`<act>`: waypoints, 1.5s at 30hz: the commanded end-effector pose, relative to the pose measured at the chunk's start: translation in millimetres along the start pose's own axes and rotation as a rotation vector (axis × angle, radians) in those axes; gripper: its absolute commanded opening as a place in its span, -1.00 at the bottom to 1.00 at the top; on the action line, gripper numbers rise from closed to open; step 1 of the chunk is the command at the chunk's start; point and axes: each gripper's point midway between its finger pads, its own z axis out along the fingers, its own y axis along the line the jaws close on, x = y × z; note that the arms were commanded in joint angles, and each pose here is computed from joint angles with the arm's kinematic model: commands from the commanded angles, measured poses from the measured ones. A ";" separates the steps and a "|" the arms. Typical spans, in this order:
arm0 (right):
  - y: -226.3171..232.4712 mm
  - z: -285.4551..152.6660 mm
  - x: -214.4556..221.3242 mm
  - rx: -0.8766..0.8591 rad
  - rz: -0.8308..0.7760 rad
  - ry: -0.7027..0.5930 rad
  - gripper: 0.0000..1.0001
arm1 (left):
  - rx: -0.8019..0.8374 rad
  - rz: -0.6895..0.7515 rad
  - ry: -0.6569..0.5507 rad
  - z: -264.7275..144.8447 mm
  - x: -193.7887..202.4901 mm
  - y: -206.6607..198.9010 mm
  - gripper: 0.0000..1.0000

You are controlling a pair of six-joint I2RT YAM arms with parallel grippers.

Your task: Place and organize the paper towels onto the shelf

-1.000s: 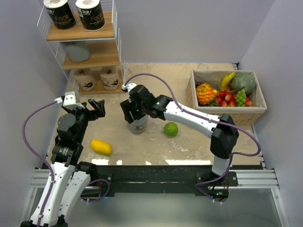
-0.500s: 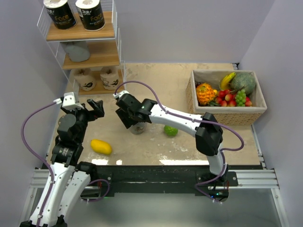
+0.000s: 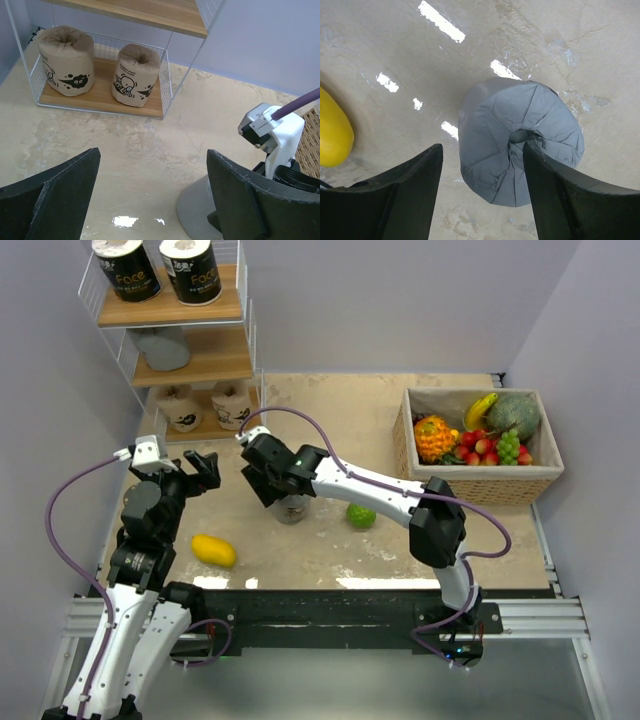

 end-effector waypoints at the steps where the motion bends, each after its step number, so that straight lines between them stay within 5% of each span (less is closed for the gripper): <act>1: 3.0 -0.5 1.0 -0.012 -0.013 0.012 0.31 | 0.028 -0.015 -0.016 0.9 -3.5 -6.2 0.83; 26: -7.4 13.9 3.1 -0.182 0.092 0.027 -0.06 | 0.145 -0.027 0.124 11.4 32.5 -26.7 0.78; 37: -74.4 -48.5 -98.4 -0.521 0.343 -0.325 -0.36 | 0.264 -0.066 0.307 27.9 67.1 -51.2 0.75; 45: -118.5 -112.9 -145.1 -0.814 0.471 -0.544 -0.37 | 0.636 -0.216 0.197 20.1 5.0 -100.7 0.78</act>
